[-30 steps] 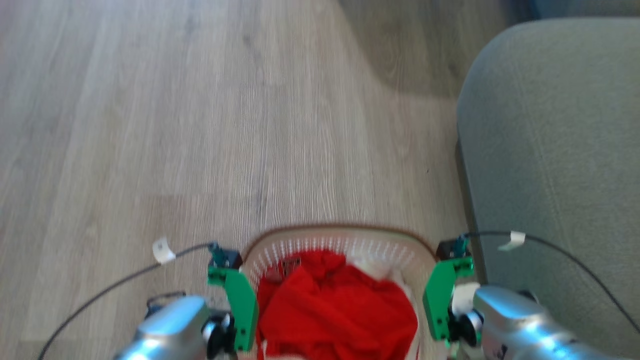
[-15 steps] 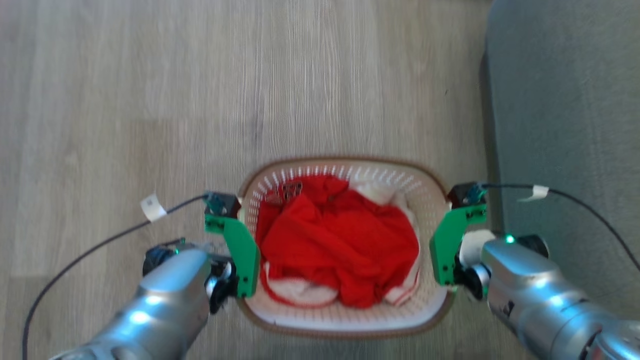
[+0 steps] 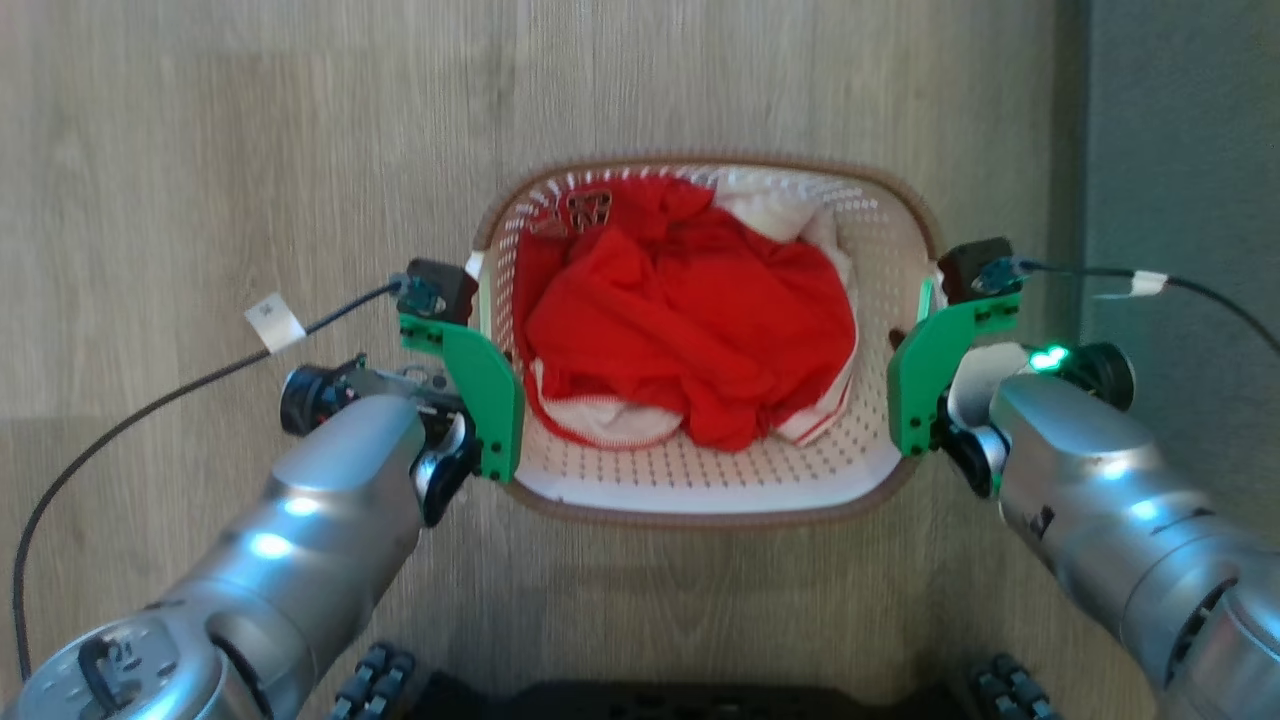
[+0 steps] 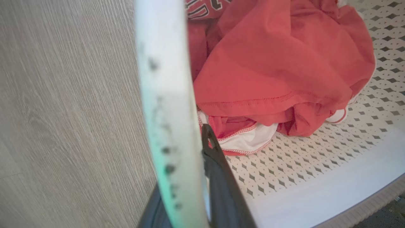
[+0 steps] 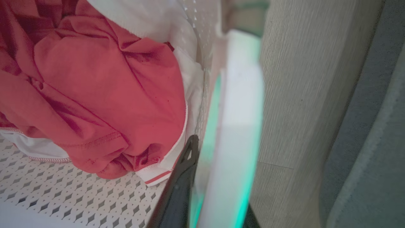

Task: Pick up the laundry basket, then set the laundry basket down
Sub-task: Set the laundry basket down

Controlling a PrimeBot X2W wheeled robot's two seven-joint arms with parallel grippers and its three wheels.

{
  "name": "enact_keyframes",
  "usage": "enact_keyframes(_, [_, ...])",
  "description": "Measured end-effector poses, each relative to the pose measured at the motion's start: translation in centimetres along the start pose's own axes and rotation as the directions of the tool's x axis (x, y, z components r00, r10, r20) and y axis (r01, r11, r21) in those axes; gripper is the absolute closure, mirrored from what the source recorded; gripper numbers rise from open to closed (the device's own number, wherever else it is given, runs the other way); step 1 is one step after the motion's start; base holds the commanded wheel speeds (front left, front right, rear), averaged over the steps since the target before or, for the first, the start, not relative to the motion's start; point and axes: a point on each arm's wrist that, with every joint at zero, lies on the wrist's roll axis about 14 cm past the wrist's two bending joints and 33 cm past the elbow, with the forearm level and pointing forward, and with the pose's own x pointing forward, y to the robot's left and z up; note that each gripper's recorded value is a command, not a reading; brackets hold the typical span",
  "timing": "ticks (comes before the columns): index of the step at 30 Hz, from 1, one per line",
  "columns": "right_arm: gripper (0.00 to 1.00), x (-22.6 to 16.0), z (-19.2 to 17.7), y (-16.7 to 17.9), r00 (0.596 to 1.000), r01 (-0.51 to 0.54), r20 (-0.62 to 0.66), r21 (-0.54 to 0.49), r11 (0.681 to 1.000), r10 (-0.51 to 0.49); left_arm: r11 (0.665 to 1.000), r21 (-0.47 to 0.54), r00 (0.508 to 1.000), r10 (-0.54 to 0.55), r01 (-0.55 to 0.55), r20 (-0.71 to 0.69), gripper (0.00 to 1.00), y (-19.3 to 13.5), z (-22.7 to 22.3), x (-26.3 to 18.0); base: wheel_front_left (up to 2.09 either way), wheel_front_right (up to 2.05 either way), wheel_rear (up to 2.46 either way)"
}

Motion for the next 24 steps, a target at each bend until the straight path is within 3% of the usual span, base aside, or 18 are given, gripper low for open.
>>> enact_keyframes(11, [1.00, 4.1, -1.0, -1.0, 1.000, -0.007, -0.004, 0.049, 0.999, 0.007, 1.000, 0.011, 1.000, 0.016, -0.016, -0.008, 1.00, 1.8, -0.6, 3.0, 0.00, 0.00, 0.00])
enact_keyframes(24, [1.00, 6.0, -2.4, -0.9, 0.999, -0.021, -0.048, 0.048, 0.999, 0.023, 1.000, 0.009, 0.998, 0.014, -0.014, -0.054, 1.00, 2.4, -1.8, 3.7, 0.00, 0.00, 0.00])
